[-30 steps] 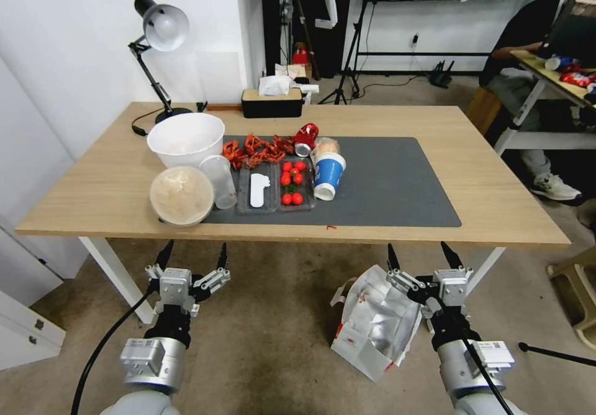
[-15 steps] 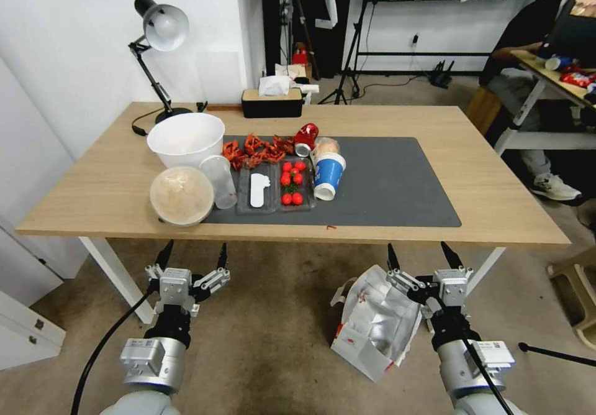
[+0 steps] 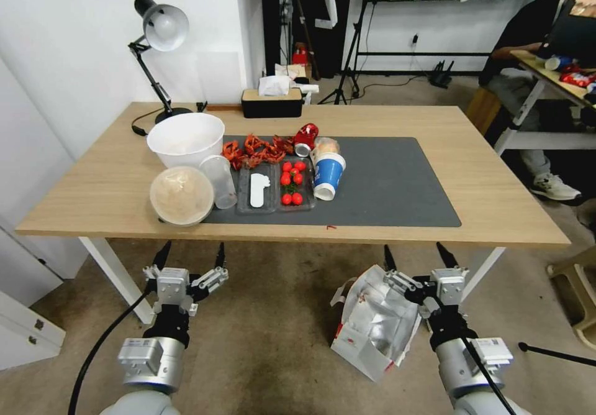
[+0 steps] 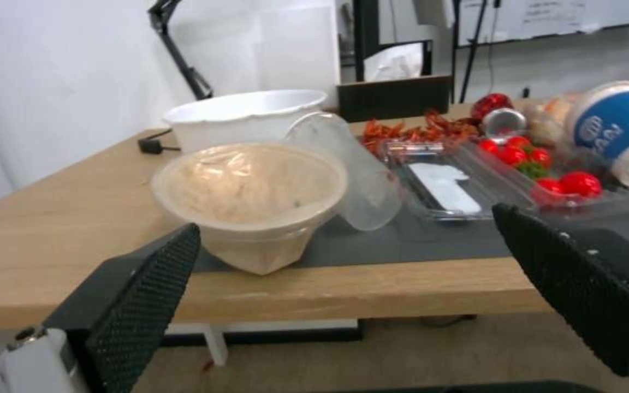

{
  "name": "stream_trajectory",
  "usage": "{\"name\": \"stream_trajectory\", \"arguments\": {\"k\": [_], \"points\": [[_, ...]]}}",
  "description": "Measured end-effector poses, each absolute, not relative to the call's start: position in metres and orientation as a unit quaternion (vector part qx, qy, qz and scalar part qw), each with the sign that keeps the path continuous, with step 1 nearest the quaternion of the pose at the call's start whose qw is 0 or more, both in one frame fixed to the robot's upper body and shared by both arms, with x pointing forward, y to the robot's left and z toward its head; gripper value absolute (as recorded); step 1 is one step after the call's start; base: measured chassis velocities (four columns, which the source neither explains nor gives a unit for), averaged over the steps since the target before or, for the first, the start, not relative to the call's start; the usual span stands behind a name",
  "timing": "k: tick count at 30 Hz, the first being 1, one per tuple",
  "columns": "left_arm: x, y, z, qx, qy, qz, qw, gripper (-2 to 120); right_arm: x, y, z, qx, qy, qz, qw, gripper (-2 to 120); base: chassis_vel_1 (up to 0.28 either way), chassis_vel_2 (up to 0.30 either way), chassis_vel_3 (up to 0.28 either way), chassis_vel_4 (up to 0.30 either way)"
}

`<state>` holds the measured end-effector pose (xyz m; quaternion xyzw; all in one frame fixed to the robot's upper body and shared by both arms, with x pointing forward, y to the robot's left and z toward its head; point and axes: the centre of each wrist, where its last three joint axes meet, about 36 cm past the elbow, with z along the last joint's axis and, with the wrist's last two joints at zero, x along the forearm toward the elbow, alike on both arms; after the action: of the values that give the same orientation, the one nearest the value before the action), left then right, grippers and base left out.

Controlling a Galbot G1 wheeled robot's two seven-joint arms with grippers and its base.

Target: Pick up the food delivery bag from the floor and place it on the table.

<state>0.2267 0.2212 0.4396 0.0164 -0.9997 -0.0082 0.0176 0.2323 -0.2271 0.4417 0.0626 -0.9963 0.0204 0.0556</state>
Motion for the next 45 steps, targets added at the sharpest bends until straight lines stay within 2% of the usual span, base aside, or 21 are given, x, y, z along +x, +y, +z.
{"name": "stream_trajectory", "arguments": {"k": [1,3,5,6,14,21,26,30,45], "points": [[0.227,0.221,0.44,0.016,-1.0,-0.008,0.018,100,0.232,-0.227,0.442,0.063,-0.996,0.02,0.056,100,0.0,0.0,0.0,0.0],[0.225,0.219,0.444,0.037,-0.999,0.009,0.027,100,0.236,-0.23,0.443,0.087,-0.992,0.009,0.092,100,0.0,0.0,0.0,0.0],[0.223,0.218,0.446,0.047,-0.998,0.017,0.033,100,0.24,-0.235,0.439,0.095,-0.991,0.011,0.096,100,0.0,0.0,0.0,0.0],[0.221,0.217,0.449,0.061,-0.997,0.028,0.041,100,0.247,-0.248,0.433,0.087,-0.992,0.019,0.089,100,0.0,0.0,0.0,0.0],[0.215,0.212,0.458,0.102,-0.99,0.06,0.076,100,0.248,-0.264,0.425,0.074,-0.996,0.016,0.037,100,0.0,0.0,0.0,0.0],[0.215,0.212,0.458,0.101,-0.99,0.064,0.076,100,0.246,-0.261,0.417,0.068,-0.998,-0.001,0.016,100,0.0,0.0,0.0,0.0],[0.208,0.22,0.434,0.07,-0.99,0.111,0.056,100,0.244,-0.257,0.413,0.063,-0.998,0.0,0.011,100,0.0,0.0,0.0,0.0],[0.208,0.222,0.421,0.056,-0.99,0.12,0.039,100,0.24,-0.255,0.41,0.061,-0.998,0.005,0.009,100,0.0,0.0,0.0,0.0],[0.213,0.223,0.417,0.046,-0.992,0.114,0.028,100,0.234,-0.25,0.405,0.058,-0.998,-0.002,0.006,100,0.0,0.0,0.0,0.0]]}}
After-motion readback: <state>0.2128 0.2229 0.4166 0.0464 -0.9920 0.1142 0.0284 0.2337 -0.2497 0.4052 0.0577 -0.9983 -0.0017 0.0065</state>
